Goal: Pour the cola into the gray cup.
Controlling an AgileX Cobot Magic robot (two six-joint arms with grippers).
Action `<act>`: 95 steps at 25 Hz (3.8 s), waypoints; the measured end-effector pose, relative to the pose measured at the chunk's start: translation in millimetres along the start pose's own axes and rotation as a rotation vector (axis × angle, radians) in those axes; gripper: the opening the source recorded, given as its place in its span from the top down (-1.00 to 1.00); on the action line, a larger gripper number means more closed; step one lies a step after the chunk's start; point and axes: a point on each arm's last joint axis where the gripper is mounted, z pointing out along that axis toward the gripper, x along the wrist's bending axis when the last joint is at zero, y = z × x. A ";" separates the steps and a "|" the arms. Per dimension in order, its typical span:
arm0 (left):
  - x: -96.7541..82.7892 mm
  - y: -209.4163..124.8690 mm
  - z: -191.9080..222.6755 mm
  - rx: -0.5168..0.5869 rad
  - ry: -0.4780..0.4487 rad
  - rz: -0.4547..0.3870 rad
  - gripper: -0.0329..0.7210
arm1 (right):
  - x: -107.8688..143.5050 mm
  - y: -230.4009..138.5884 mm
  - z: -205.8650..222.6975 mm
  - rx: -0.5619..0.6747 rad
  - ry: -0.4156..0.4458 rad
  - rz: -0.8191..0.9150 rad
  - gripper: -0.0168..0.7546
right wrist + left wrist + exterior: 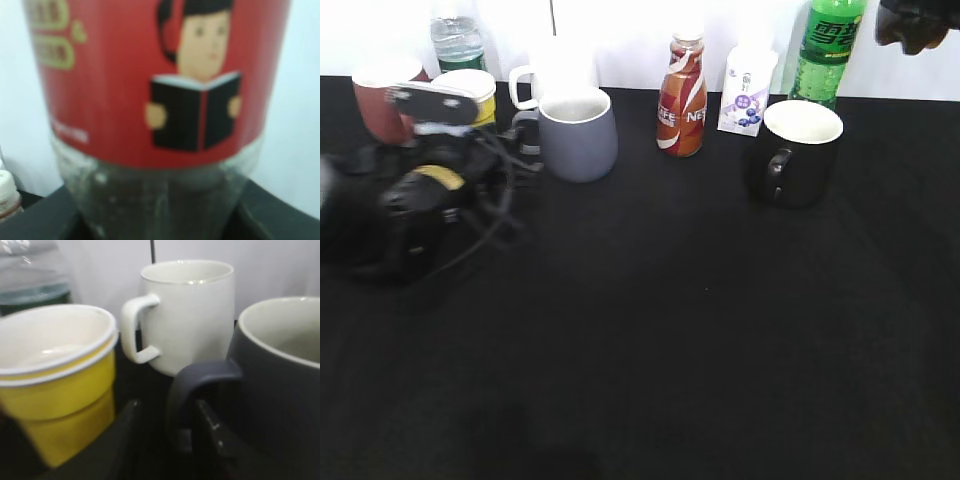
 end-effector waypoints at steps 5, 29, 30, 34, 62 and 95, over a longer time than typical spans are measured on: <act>11.2 25.5 -69.4 0.006 -0.007 0.001 0.21 | -36.5 -53.1 9.1 -0.004 -0.126 0.028 -0.04; 8.5 109.8 -129.9 0.227 -0.143 -0.029 -0.03 | -25.4 -63.2 -72.3 0.354 -0.100 0.021 -0.71; 6.4 120.7 -131.1 0.282 -0.163 -0.026 -0.03 | -23.6 -49.9 -79.5 0.443 -0.109 0.021 -0.67; 8.3 119.3 -148.8 0.634 -0.177 0.059 -0.03 | 4.0 -23.0 -110.5 0.703 -0.226 -0.040 -0.63; 52.2 102.7 -369.6 0.543 -0.179 0.071 -0.10 | 66.1 40.6 -338.5 0.710 0.091 -0.030 -0.59; 56.9 98.8 -409.1 0.300 0.171 -0.061 0.29 | 66.4 44.3 -362.2 0.548 -0.260 0.036 -0.58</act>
